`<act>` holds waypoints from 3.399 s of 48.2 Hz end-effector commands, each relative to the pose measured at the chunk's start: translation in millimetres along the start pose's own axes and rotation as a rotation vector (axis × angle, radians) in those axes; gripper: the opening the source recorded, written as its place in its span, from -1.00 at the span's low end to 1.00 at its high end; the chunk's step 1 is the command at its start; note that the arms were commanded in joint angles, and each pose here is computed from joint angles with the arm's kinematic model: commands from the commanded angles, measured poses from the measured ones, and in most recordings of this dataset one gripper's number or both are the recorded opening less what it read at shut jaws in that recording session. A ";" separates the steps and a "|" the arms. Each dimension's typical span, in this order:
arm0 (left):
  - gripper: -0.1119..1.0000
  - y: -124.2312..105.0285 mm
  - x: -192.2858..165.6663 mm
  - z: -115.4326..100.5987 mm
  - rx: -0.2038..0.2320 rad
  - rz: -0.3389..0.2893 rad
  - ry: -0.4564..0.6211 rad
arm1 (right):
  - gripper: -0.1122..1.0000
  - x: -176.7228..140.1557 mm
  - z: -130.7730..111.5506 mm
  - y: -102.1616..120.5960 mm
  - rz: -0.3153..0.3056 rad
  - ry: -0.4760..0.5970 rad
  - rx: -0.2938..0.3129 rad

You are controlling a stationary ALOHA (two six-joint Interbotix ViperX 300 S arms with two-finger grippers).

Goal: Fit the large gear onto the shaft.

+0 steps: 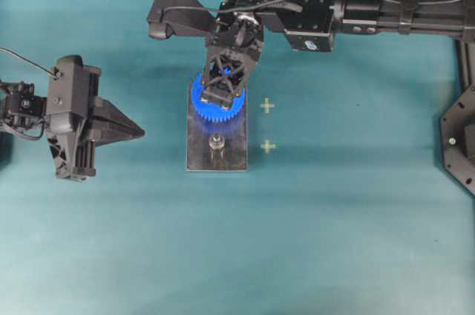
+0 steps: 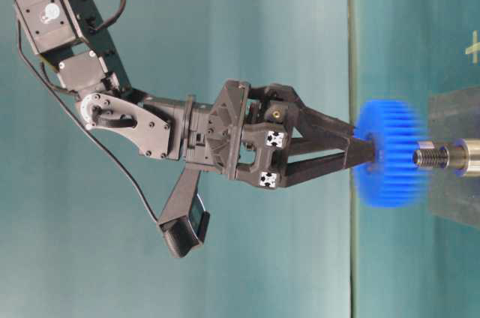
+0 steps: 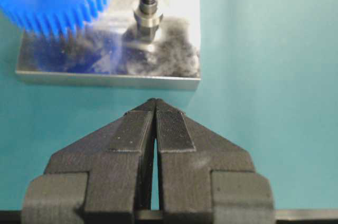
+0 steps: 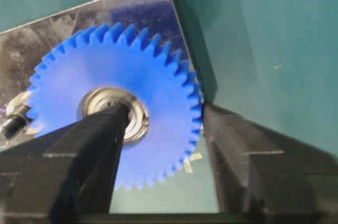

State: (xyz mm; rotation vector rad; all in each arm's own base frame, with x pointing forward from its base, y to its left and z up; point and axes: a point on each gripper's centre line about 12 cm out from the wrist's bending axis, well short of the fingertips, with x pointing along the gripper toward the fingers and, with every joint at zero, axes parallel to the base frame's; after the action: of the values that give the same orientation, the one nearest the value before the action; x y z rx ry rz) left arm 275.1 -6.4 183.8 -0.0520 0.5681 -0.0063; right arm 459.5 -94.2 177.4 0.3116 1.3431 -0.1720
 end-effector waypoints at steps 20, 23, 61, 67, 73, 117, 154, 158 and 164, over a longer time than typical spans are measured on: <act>-0.80 -2.7 -0.7 8.7 -0.028 -0.009 -0.029 | 0.35 -26.3 13.2 26.0 0.021 -0.072 -0.060; -0.80 -2.7 -0.7 8.7 -0.027 -0.009 -0.029 | 0.35 -23.2 14.4 29.7 0.023 -0.072 -0.067; -0.80 -2.7 -0.7 8.7 -0.060 -0.010 -0.028 | 0.35 -16.5 20.0 20.0 0.017 -0.067 -0.069; -0.80 -2.7 -0.7 8.1 -0.062 -0.009 -0.027 | 0.34 -34.6 20.5 22.6 0.019 -0.091 -0.081; -0.80 -5.7 -0.9 8.3 -0.050 -0.020 -0.041 | 0.33 -61.2 15.0 24.1 0.012 -0.136 -0.116; -0.80 -6.7 5.0 12.7 0.025 -0.023 -0.086 | 0.11 -94.4 -106.7 14.6 0.002 -0.473 -0.213; -0.80 -6.4 5.3 14.2 0.017 -0.023 -0.092 | 0.10 -24.9 -191.8 30.0 0.065 -0.628 -0.244; -0.80 -6.3 5.6 12.5 0.017 -0.023 -0.086 | 0.09 -20.7 -190.0 31.8 0.075 -0.626 -0.219; -0.80 -6.2 5.6 12.0 0.015 -0.023 -0.086 | 0.10 -16.4 -183.1 33.2 0.084 -0.664 -0.196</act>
State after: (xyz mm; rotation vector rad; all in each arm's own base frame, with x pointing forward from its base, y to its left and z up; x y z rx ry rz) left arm 282.4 -12.0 183.8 -0.0427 0.5102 -0.0290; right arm 288.7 -6.4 155.9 0.1131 0.7298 -0.0601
